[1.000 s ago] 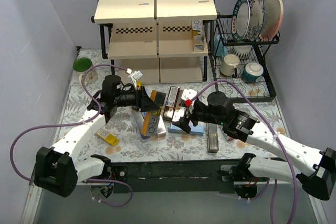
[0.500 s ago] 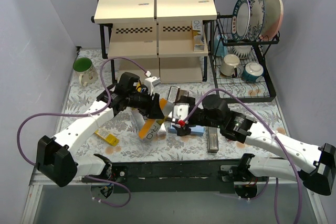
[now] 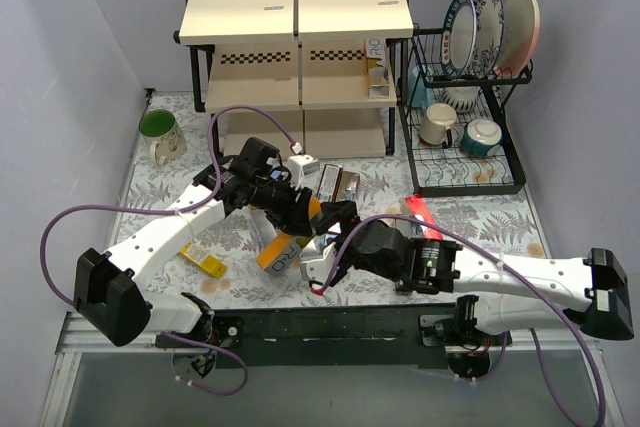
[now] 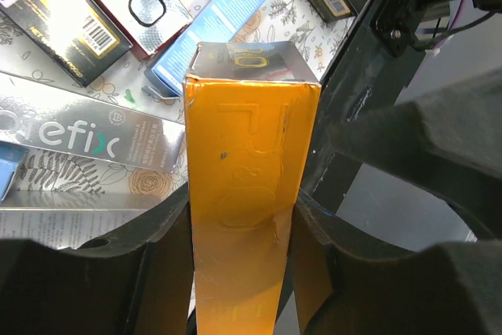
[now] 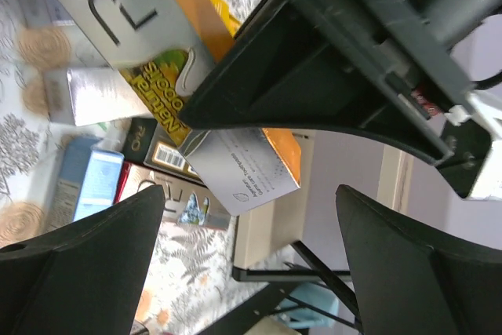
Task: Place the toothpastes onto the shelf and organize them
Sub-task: Pick up the toothpaste from the center of the board.
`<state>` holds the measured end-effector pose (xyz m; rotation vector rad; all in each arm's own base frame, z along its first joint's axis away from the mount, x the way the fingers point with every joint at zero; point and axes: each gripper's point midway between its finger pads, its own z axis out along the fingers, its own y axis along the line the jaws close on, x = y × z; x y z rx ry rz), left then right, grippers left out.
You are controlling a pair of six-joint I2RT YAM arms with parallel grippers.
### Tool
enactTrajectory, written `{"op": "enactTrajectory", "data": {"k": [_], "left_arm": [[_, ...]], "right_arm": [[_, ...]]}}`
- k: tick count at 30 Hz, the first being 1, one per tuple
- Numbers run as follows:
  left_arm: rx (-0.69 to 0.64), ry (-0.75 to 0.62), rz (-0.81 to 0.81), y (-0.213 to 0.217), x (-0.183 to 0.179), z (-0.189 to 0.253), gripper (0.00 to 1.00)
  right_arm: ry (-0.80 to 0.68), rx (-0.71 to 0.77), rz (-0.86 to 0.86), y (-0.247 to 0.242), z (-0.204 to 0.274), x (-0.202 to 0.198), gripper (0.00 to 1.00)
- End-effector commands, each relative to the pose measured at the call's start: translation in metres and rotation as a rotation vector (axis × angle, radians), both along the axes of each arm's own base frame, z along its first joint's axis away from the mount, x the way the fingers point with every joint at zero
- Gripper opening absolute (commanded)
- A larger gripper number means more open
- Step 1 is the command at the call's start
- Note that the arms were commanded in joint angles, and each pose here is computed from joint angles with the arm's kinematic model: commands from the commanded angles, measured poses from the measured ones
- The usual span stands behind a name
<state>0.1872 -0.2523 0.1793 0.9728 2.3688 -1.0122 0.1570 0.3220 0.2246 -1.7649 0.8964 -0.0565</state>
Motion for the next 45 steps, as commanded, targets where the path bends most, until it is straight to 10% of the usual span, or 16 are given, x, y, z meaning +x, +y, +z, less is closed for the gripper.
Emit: {"op": "enactTrajectory", "data": {"k": [1,20,29,40,45], "left_arm": [[-0.036,-0.026,-0.06,-0.006,-0.009,0.017,0.16],[-0.104,-0.022,-0.171,-0.02,-0.028,0.031,0.16],[-0.102,-0.037,-0.167,-0.019,-0.026,0.028,0.23],[-0.054,-0.37,0.155,0.001,0.039,0.073,0.98],[-0.067,-0.556,0.615,0.047,0.089,0.113,0.98]], "right_arm": [[-0.161,-0.059,-0.045,-0.003,0.001,0.016,0.99],[-0.177,-0.119,-0.016,0.01,-0.023,0.014,0.76],[-0.105,-0.137,-0.053,-0.004,-0.036,0.011,0.31],[0.123,-0.134,-0.139,-0.016,-0.069,-0.002,0.05],[0.292,-0.066,-0.231,-0.012,-0.075,-0.002,0.04]]}}
